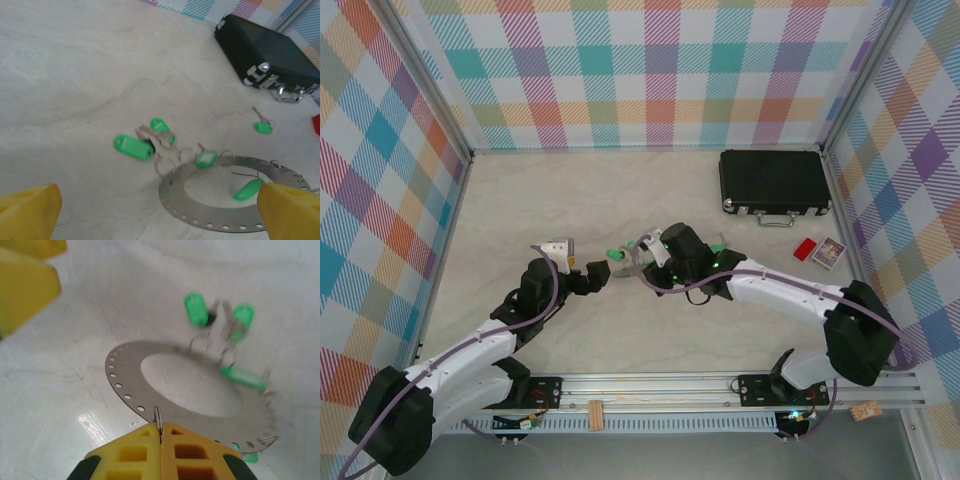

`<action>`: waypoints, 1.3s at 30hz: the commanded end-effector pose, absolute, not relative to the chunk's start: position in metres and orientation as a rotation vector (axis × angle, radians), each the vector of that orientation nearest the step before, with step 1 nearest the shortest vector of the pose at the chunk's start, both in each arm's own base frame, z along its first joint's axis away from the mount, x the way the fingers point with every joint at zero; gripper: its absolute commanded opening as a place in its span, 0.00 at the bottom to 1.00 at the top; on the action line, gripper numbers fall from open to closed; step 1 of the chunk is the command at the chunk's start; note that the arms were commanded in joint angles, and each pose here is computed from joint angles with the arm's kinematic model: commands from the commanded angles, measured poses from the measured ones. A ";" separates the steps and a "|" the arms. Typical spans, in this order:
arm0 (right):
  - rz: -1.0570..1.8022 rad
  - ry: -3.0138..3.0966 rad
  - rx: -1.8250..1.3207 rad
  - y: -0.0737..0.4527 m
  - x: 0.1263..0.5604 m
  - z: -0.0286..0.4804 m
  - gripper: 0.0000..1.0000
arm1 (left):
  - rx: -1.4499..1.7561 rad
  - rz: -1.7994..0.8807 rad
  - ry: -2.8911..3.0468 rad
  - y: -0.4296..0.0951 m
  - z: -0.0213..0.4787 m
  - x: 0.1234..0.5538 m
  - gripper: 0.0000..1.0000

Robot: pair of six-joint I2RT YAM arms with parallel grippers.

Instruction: Put the keys on the keyring

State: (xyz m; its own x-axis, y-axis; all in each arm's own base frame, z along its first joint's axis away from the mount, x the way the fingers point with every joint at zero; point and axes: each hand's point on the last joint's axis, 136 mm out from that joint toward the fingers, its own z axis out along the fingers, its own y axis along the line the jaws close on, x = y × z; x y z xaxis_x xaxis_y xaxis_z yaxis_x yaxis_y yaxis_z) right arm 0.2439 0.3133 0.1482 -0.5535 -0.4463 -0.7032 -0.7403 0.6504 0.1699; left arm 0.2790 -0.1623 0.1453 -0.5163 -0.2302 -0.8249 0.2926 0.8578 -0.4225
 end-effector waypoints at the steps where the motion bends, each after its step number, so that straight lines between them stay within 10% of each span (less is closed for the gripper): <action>1: 0.589 2.118 -0.947 0.307 0.251 0.184 0.00 | 0.061 -0.751 1.913 -0.175 0.181 0.281 1.00; 20: 0.906 1.624 -0.754 0.273 0.261 0.305 0.00 | 0.340 -1.174 1.671 -0.252 0.311 0.279 0.85; 39: 1.227 1.565 -0.882 0.276 0.242 0.318 0.00 | 0.655 -1.216 1.664 -0.291 0.327 0.247 0.43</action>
State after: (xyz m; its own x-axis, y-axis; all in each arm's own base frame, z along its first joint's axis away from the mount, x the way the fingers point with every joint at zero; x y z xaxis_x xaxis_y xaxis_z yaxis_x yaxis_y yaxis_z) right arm 0.2479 0.2717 0.2952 -0.3572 -0.0233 -0.9338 -0.8876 0.3199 0.3315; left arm 0.2581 -0.2837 0.3240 -0.4335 -0.1515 -0.8883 0.7905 0.4094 -0.4555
